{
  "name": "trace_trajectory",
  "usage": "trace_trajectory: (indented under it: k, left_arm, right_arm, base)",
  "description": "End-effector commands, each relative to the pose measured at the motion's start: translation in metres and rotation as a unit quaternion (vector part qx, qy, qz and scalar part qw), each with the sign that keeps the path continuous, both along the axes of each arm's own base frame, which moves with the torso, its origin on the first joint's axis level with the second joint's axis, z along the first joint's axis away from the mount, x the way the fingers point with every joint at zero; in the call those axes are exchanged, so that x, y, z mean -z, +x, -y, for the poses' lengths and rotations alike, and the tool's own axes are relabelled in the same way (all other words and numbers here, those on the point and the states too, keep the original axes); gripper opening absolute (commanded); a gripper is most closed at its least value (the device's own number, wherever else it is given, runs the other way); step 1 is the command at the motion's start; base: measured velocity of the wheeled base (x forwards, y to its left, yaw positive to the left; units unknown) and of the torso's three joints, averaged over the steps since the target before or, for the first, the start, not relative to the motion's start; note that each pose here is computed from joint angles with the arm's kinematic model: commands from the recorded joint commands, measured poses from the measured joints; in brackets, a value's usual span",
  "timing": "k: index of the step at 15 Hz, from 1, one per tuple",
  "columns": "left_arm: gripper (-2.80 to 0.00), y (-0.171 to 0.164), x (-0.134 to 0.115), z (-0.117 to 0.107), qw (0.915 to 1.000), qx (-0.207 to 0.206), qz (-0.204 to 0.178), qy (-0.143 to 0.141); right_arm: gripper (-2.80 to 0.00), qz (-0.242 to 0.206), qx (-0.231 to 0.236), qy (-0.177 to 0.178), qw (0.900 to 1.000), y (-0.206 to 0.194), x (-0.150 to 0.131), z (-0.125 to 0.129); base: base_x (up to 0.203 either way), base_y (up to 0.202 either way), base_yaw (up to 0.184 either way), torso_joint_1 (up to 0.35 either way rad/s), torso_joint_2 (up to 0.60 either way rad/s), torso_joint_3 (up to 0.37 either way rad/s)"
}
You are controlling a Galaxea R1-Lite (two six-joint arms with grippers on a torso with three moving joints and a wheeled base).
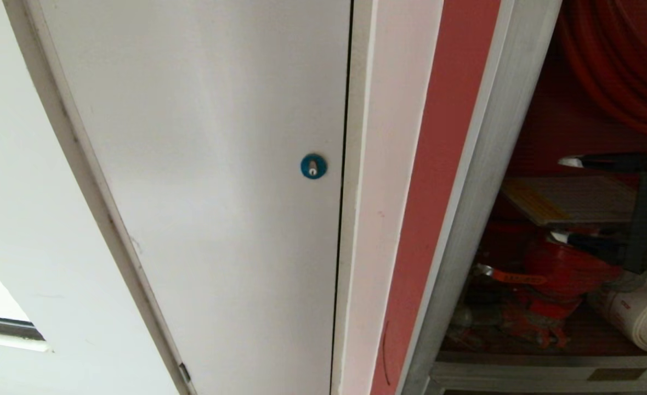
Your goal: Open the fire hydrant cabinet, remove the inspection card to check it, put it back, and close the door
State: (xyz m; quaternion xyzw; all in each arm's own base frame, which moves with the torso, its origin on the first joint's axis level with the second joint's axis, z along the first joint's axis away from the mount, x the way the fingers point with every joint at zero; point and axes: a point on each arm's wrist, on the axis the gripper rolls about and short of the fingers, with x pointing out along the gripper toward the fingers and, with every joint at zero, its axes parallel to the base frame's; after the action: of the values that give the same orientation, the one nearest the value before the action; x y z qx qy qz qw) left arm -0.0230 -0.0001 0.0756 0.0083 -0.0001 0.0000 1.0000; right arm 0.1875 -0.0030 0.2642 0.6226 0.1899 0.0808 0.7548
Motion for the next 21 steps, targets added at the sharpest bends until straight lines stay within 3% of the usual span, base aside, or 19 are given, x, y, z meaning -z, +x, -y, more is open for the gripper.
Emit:
trace_trajectory:
  k: [1, 6, 9, 12, 13, 15, 17, 20, 21]
  left_arm:
    - [-2.80, 0.000, 0.000, 0.000, 1.0000, 0.000, -0.001, 0.000]
    - [-2.80, 0.000, 0.000, 0.000, 1.0000, 0.000, -0.001, 0.000]
    - [-2.80, 0.000, 0.000, 0.000, 1.0000, 0.000, -0.001, 0.000]
    - [-2.80, 0.000, 0.000, 0.000, 1.0000, 0.000, -0.001, 0.000]
    - [-2.80, 0.000, 0.000, 0.000, 1.0000, 0.000, -0.001, 0.000]
    - [-2.80, 0.000, 0.000, 0.000, 1.0000, 0.000, 0.000, 0.000]
    - [-2.80, 0.000, 0.000, 0.000, 1.0000, 0.000, -0.001, 0.000]
    - [-2.80, 0.000, 0.000, 0.000, 1.0000, 0.000, -0.001, 0.000]
    - [-2.80, 0.000, 0.000, 0.000, 1.0000, 0.000, -0.001, 0.000]
  right_arm:
    - [0.00, 0.008, -0.001, 0.003, 1.000, -0.006, -0.003, -0.001]
    - [0.00, 0.006, -0.014, -0.010, 1.000, -0.038, -0.008, -0.003]
    - [0.00, -0.038, -0.031, -0.056, 0.997, -0.078, -0.010, -0.006]
    - [0.00, -0.017, -0.046, -0.111, 0.993, -0.131, -0.033, -0.009]
    - [-2.80, -0.015, -0.051, -0.133, 0.990, -0.142, -0.041, -0.010]
    - [-2.80, 0.009, -0.043, -0.184, 0.982, -0.160, -0.062, -0.010]
    - [-2.80, 0.042, -0.046, -0.255, 0.965, -0.171, -0.082, -0.010]
    - [-2.80, -0.037, -0.086, -0.364, 0.927, -0.152, -0.090, -0.008]
    - [-2.80, -0.062, -0.090, -0.404, 0.908, -0.148, -0.087, -0.006]
  base:
    - [0.000, 0.000, 0.000, 0.000, 0.00, 0.000]
    - [0.000, 0.000, 0.000, 0.000, 0.00, 0.000]
    - [0.000, 0.000, 0.000, 0.000, 0.00, 0.000]
    - [0.000, 0.000, 0.000, 0.000, 0.00, 0.000]
    - [0.000, 0.000, 0.000, 0.000, 0.00, 0.000]
    - [0.000, 0.000, 0.000, 0.000, 0.00, 0.000]
    - [0.000, 0.000, 0.000, 0.000, 0.00, 0.000]
    - [0.000, 0.000, 0.000, 0.000, 0.00, 0.000]
    - [0.000, 0.000, 0.000, 0.000, 0.00, 0.000]
